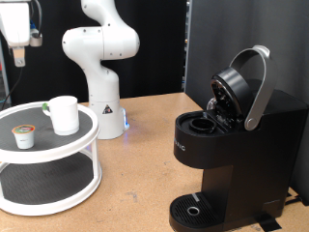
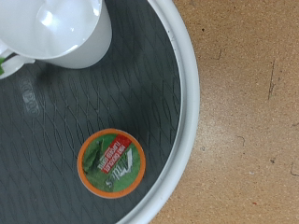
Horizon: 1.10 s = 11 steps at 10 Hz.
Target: Make a cup of coffee with the keurig machine
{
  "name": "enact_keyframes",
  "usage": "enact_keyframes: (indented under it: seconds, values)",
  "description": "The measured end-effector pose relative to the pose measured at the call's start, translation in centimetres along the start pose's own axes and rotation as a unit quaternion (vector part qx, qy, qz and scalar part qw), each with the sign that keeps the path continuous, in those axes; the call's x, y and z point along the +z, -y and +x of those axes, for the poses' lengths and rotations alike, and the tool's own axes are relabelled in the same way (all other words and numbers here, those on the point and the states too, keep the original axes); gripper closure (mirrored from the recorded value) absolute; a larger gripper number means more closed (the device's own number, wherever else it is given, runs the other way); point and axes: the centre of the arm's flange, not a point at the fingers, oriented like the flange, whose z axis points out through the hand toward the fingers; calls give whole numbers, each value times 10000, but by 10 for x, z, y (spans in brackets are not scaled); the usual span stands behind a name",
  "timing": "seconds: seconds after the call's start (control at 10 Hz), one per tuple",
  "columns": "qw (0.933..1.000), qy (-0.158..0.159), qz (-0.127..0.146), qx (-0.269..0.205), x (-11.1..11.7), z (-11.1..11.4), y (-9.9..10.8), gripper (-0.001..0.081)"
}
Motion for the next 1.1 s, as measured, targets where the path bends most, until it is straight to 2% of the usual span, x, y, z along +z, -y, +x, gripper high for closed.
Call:
enact_keyframes:
  seconds: [0.2,0.4,0.7,0.9,1.1]
  values:
    - [9996,5,96,283,9,2,4,1]
    - [9995,17,125,281,17,3,7,1]
    - [9998,109,-52,139,32,5,9,1]
    - [9999,50,-116,66,33,5,7,1]
    - [9999,12,-159,-2,46,5,10,1]
